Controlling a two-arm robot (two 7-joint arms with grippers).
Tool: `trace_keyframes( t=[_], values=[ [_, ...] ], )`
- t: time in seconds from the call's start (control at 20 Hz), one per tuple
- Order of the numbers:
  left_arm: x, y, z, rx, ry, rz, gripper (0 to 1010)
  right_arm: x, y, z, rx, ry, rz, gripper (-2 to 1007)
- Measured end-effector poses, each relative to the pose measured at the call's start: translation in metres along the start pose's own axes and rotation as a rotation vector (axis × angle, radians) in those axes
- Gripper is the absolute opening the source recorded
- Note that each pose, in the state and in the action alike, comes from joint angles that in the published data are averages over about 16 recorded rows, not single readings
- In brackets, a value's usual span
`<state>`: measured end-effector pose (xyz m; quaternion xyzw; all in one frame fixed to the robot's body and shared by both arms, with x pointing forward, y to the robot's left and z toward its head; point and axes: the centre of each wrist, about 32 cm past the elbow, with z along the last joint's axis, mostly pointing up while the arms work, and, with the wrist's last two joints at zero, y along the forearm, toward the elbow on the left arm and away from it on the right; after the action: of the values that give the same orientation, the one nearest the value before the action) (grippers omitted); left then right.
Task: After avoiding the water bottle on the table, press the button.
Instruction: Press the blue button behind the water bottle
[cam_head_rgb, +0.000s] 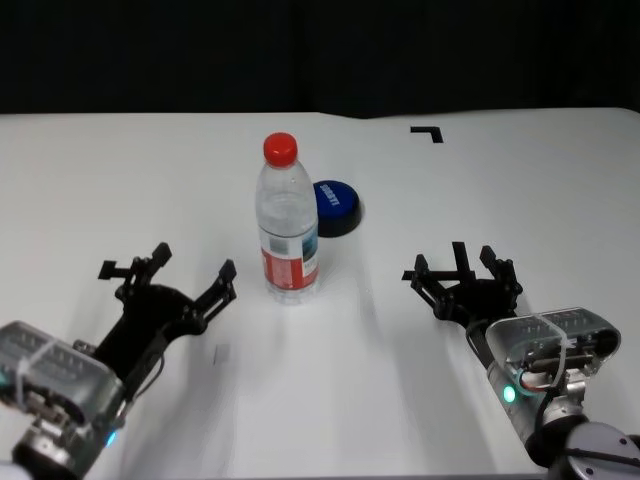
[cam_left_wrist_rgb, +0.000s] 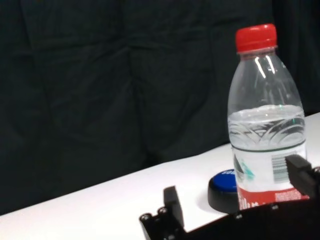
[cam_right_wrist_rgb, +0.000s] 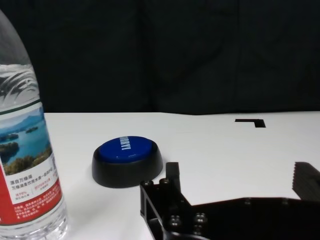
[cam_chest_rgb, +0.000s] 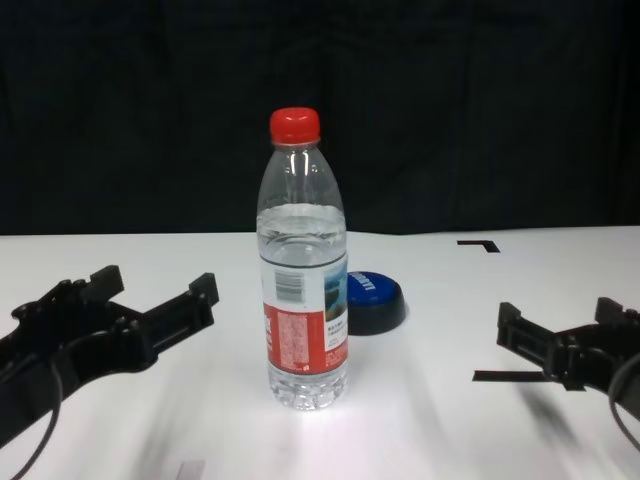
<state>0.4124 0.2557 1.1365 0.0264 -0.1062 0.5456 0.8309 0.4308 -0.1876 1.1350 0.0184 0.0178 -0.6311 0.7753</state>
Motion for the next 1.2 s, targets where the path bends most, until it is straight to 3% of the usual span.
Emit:
trace_keyframes(
  t=[0.55, 1.2],
  values=[
    [-0.0026, -0.002, -0.0023, 0.003, 0.006, -0.026, 1003, 0.0000, 0.0000, 0.0000, 0.000, 0.000, 0.000, 1003],
    [0.0004, -0.015, -0.0040, 0.001, 0.008, -0.054, 1003, 0.0000, 0.0000, 0.0000, 0.000, 0.000, 0.000, 1003]
  ],
)
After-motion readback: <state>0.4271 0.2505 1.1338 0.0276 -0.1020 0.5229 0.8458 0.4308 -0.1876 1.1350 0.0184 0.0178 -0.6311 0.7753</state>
